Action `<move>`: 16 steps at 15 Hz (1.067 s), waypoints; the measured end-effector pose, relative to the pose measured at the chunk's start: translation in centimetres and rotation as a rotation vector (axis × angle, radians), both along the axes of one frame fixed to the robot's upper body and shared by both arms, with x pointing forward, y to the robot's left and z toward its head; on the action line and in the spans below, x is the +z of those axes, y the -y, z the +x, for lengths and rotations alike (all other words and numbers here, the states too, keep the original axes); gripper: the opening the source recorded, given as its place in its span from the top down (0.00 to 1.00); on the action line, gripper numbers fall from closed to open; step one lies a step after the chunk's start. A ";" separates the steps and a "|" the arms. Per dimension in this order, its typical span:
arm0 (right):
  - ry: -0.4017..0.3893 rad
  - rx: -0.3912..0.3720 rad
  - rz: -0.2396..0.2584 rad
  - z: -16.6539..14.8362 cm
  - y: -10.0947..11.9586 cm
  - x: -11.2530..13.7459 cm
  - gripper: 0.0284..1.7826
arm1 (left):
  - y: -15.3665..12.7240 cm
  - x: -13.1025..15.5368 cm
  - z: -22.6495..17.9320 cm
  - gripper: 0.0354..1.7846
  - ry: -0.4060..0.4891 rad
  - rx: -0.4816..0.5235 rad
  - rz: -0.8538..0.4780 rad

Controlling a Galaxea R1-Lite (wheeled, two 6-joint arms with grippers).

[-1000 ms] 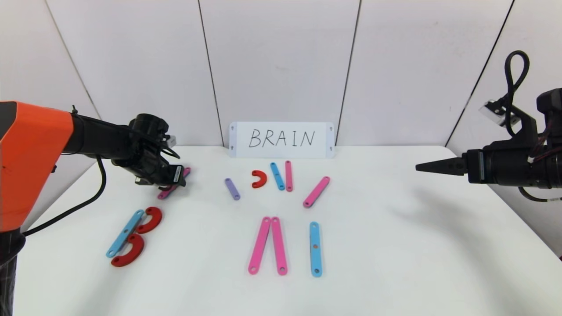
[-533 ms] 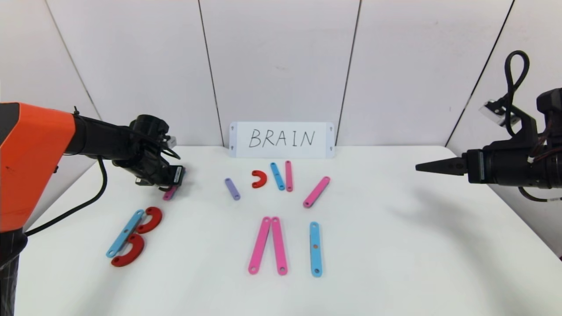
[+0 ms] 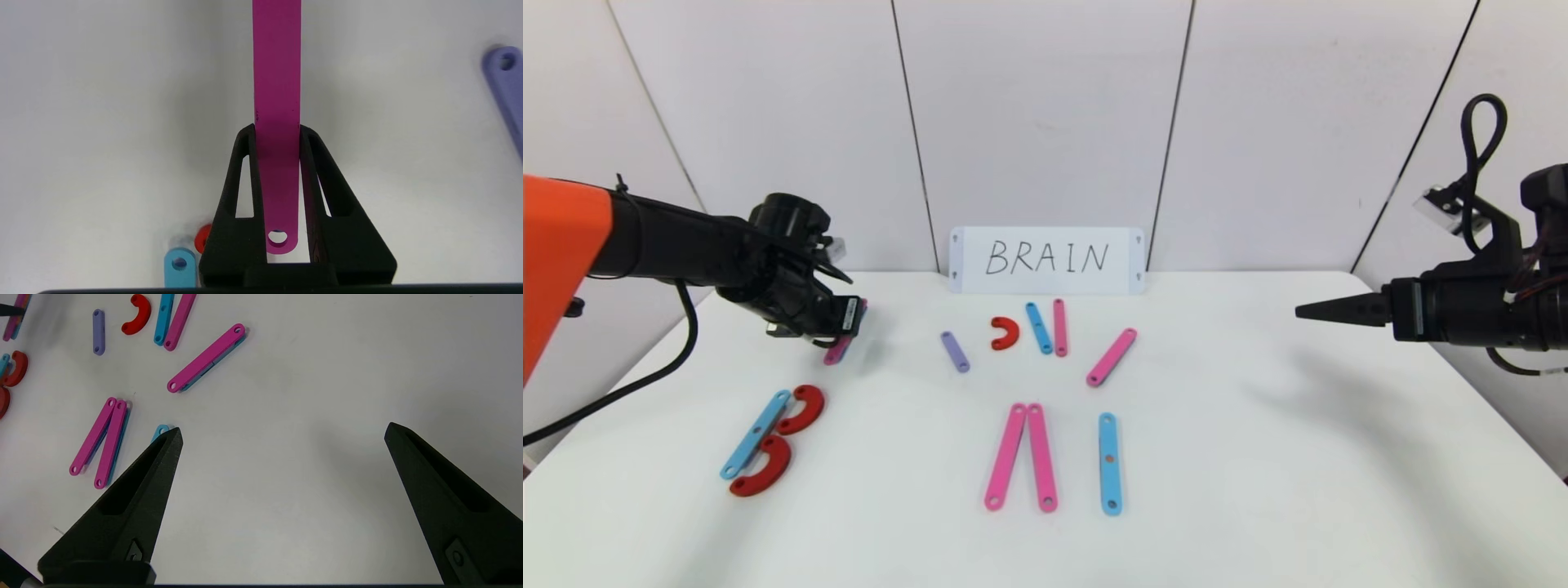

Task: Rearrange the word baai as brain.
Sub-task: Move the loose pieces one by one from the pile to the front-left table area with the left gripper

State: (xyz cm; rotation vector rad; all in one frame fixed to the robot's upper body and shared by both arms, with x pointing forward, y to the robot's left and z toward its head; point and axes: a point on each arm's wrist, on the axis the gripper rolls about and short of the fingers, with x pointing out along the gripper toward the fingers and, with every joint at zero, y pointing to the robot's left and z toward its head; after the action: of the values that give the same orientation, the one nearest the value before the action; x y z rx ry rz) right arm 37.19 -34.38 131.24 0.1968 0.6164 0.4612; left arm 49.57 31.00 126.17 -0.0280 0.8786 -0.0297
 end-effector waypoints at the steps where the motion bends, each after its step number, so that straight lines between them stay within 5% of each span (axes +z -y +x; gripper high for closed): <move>1: 0.000 0.000 0.000 0.0 0.0 0.0 0.03 | 0.4 0.7 -0.9 0.85 0.005 0.005 -0.012; 7: -0.001 0.003 -0.001 0.0 -0.1 0.0 0.03 | 2.8 2.1 -7.3 0.85 -0.048 0.022 -0.061; 16: -0.006 0.010 -0.001 -0.1 -0.3 -0.2 0.03 | 6.4 -1.9 -11.6 0.85 -0.159 0.033 -0.016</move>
State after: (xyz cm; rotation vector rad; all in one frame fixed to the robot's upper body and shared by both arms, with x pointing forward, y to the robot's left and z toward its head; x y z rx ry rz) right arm 37.12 -34.10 131.06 0.1942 0.6238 0.4702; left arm 38.01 24.57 124.24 -0.0603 1.0370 -0.0036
